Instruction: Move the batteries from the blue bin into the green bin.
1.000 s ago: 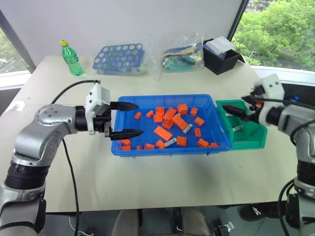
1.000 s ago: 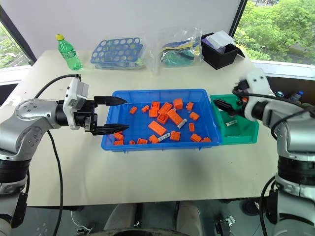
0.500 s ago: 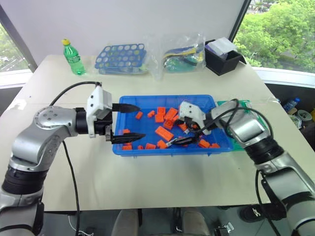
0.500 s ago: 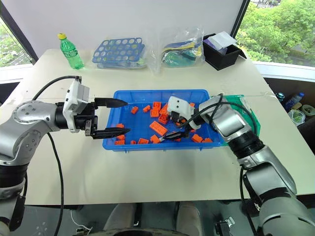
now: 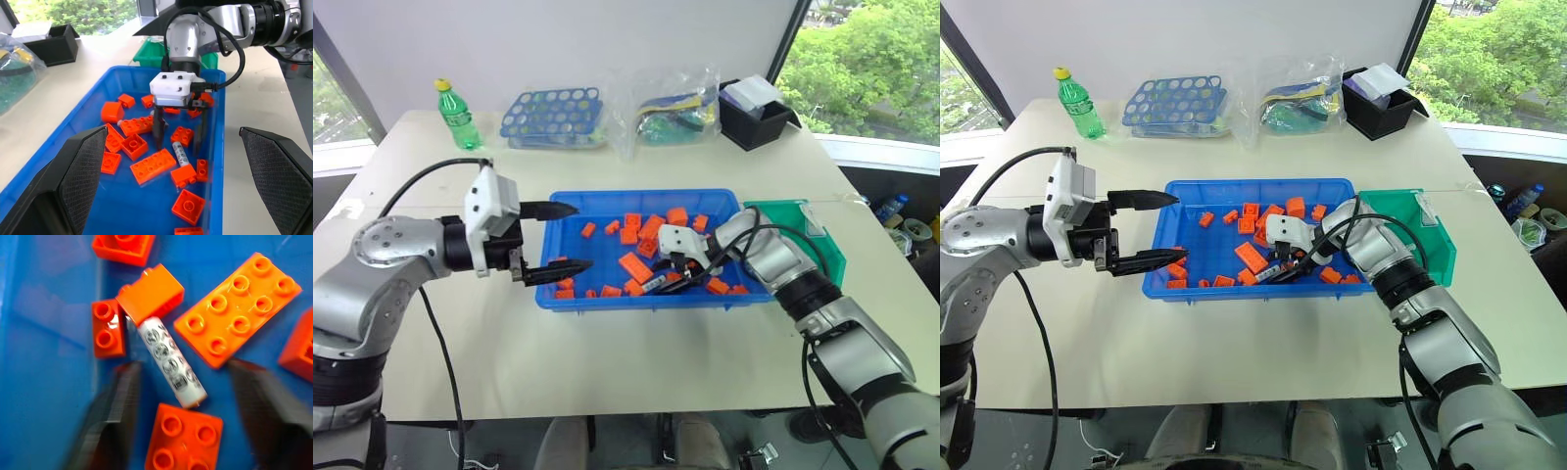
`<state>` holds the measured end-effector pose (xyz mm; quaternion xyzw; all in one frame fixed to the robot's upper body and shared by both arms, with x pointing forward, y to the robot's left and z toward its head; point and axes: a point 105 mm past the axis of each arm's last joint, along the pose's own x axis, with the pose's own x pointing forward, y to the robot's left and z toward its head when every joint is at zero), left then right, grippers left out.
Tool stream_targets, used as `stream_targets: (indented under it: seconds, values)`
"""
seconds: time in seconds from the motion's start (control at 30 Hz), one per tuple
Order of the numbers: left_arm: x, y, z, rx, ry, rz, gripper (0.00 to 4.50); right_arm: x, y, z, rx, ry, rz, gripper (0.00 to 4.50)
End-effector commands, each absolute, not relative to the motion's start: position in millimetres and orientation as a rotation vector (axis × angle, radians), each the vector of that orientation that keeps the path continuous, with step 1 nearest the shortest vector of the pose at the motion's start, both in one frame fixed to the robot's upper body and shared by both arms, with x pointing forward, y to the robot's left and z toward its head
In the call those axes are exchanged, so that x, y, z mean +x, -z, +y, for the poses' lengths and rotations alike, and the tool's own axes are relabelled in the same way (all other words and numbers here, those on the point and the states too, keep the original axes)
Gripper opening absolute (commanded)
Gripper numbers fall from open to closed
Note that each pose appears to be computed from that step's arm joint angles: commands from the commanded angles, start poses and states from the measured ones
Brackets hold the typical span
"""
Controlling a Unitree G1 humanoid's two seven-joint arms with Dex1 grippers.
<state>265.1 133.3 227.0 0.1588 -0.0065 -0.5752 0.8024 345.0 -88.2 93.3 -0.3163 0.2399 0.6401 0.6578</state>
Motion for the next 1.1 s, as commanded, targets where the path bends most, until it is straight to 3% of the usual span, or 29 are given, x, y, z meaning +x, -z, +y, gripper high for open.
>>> stream_targets:
  seconds: [0.03,0.07,0.17,0.27,0.37,0.47,0.57,0.7,0.9,0.93,1.07,1.1]
  values:
    - [262,-235,132,0.362,1.249,-0.04,4.5,343,-105,-86,-0.695,-1.456,0.506,0.49]
    - [263,-235,132,0.361,1.253,-0.039,4.5,341,-107,-85,-0.682,-1.456,0.498,0.07]
    - [264,-234,129,0.357,1.273,-0.04,4.5,341,-121,-86,-0.644,-1.414,0.45,0.06]
    - [265,-234,125,0.346,1.311,-0.035,4.5,348,-159,-96,-0.559,-1.276,0.336,0.06]
    - [265,-232,123,0.334,1.341,-0.026,4.5,357,-198,-120,-0.45,-1.059,0.23,0.06]
    - [268,-227,122,0.325,1.351,-0.013,4.5,361,-224,-170,-0.328,-0.775,0.187,0.06]
    - [270,-223,123,0.317,1.355,-0.007,4.5,352,-226,-210,-0.285,-0.581,0.201,0.06]
    - [274,-220,121,0.307,1.366,-0.009,4.5,328,-200,-266,-0.239,-0.324,0.296,0.06]
    - [280,-224,116,0.317,1.395,-0.028,4.5,323,-180,-275,-0.192,-0.235,0.34,0.06]
    - [281,-225,116,0.319,1.397,-0.032,4.5,325,-179,-274,-0.187,-0.236,0.339,1.09]
    - [283,-229,114,0.326,1.402,-0.043,4.5,336,-183,-273,-0.239,-0.214,0.321,2.95]
    - [283,-229,114,0.327,1.402,-0.045,4.5,339,-187,-270,-0.246,-0.217,0.303,2.95]
